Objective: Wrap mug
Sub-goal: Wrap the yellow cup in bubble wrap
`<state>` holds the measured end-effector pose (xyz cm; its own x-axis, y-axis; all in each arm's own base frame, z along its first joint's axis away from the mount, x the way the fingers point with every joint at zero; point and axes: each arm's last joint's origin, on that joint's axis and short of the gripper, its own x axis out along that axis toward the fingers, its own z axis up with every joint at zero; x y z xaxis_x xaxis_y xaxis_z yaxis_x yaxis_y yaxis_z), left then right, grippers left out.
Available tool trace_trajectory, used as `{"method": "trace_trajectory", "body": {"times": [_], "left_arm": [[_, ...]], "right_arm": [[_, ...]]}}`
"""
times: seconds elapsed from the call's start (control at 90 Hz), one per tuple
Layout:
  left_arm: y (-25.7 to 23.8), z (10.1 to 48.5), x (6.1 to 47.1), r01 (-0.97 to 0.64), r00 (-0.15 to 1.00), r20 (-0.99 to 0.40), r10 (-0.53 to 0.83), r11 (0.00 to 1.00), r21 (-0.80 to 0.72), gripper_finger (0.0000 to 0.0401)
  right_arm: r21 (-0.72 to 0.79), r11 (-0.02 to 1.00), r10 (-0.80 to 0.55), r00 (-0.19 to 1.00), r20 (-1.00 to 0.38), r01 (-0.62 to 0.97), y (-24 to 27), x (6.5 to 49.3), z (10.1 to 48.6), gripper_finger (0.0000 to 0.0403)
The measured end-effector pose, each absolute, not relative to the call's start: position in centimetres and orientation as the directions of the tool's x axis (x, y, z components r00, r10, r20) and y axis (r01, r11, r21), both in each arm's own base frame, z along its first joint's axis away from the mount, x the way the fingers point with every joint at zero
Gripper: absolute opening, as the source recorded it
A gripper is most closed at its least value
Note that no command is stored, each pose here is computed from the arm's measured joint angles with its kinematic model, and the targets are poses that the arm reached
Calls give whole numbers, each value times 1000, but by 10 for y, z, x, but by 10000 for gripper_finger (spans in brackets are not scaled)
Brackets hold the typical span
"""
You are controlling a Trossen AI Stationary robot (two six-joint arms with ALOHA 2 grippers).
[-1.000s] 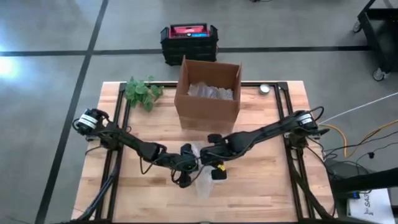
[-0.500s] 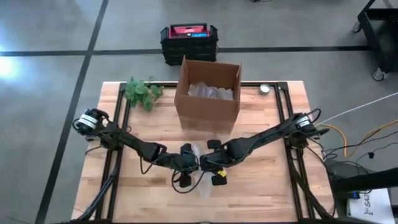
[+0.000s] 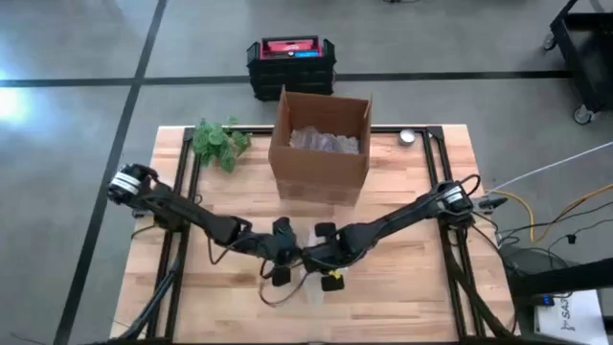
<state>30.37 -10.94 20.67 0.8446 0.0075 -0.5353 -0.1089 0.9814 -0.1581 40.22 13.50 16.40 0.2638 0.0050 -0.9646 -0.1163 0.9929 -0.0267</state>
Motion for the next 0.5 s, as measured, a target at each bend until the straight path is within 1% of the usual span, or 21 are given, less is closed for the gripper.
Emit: {"method": "trace_trajectory", "body": {"times": [0.122, 0.178, 0.233, 0.3, 0.356, 0.411, 0.5], "left_arm": [[-99, 196, 297, -273, 816, -537, 214, 962, -31, 24], [-93, 189, 300, -309, 811, -528, 252, 951, -21, 24], [-89, 187, 306, -281, 838, -507, 202, 956, -82, 24], [-91, 188, 314, -187, 881, -464, 93, 969, -160, 22], [-95, 189, 318, -110, 906, -423, 18, 975, -194, 22], [-98, 190, 321, -69, 917, -399, -15, 978, -196, 22], [-101, 188, 326, -38, 914, -403, -48, 979, -202, 22]], "right_arm": [[-14, 992, 23, 294, -955, -123, 135, 402, 171, 13], [-11, 992, 28, 308, -951, -126, 136, 403, 172, 13], [-10, 992, 30, 313, -949, -127, 136, 403, 173, 14], [-11, 992, 30, 314, -949, -129, 136, 403, 173, 13], [-12, 992, 30, 315, -949, -129, 136, 403, 173, 14], [-12, 991, 29, 316, -948, -130, 136, 403, 173, 14], [-16, 991, 27, 316, -948, -132, 136, 403, 174, 14]]}}
